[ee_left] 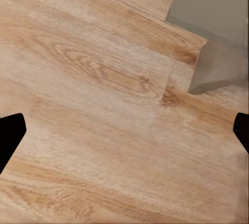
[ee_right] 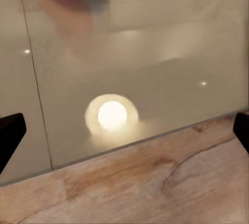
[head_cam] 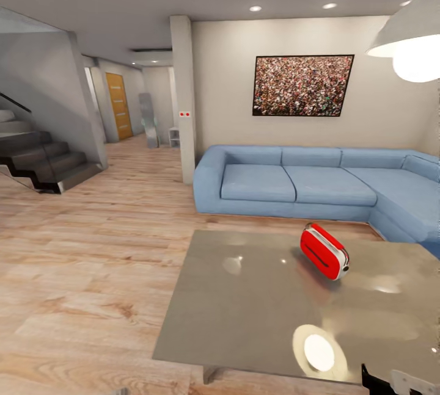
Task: Turn on the radio receiver that's on the table in the living room.
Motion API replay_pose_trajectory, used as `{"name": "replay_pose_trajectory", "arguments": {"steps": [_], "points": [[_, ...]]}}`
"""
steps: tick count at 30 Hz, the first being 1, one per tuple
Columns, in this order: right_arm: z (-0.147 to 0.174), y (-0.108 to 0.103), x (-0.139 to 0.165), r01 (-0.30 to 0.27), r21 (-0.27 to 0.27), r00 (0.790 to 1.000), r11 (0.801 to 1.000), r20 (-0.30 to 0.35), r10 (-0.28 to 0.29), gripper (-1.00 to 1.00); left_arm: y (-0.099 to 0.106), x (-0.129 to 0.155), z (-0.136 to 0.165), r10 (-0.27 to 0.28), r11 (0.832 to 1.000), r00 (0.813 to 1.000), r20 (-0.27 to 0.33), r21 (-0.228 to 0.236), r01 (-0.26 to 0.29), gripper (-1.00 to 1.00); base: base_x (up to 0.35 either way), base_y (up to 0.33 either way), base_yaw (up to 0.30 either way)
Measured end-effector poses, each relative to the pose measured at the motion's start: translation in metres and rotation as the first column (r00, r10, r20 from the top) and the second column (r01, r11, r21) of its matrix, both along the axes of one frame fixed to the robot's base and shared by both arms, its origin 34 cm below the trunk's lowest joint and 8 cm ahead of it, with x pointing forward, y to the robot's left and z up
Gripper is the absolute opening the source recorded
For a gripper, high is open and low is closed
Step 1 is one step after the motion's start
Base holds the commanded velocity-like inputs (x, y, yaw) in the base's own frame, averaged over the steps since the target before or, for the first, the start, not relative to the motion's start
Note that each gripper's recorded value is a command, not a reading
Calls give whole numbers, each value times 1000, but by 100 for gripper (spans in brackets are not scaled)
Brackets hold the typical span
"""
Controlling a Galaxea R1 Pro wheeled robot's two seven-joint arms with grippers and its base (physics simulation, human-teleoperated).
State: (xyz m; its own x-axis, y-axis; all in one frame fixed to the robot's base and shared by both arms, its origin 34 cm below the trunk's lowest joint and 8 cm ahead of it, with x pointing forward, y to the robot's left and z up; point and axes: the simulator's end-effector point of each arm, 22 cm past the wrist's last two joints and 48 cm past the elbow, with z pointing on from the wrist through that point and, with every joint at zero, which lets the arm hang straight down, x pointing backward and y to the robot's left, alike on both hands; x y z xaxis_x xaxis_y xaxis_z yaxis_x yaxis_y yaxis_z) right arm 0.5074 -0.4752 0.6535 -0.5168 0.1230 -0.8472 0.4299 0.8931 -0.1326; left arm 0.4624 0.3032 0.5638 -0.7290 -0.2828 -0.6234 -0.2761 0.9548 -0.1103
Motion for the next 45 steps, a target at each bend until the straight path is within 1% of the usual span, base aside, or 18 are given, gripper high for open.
{"name": "replay_pose_trajectory", "arguments": {"steps": [12,15,18,26,29,36,45], "points": [[0,0,0,0,0,1000,1000,0,0,100,0,0,0,-1,1000,1000,0,0,1,100,2,-315,0],[0,0,0,0,0,1000,1000,0,0,100,-10,2,0,-22,1000,1000,1,-3,22,100,0,-336,0],[0,0,0,0,0,1000,1000,0,0,100,-14,2,0,-35,999,999,1,-4,35,100,0,-337,0],[0,0,0,0,0,1000,1000,0,0,100,-16,2,0,-39,999,999,0,-5,39,100,0,-337,0],[0,0,0,0,0,1000,1000,0,0,100,-17,-1,-3,-42,999,999,-9,-7,42,100,0,-282,0],[0,0,0,0,0,1000,1000,0,0,100,-16,-2,-5,-40,999,999,-9,-6,40,100,12,-47,0],[0,0,0,0,0,1000,1000,0,0,100,-16,0,-3,-38,999,999,3,-2,38,100,311,-1,0]]}}
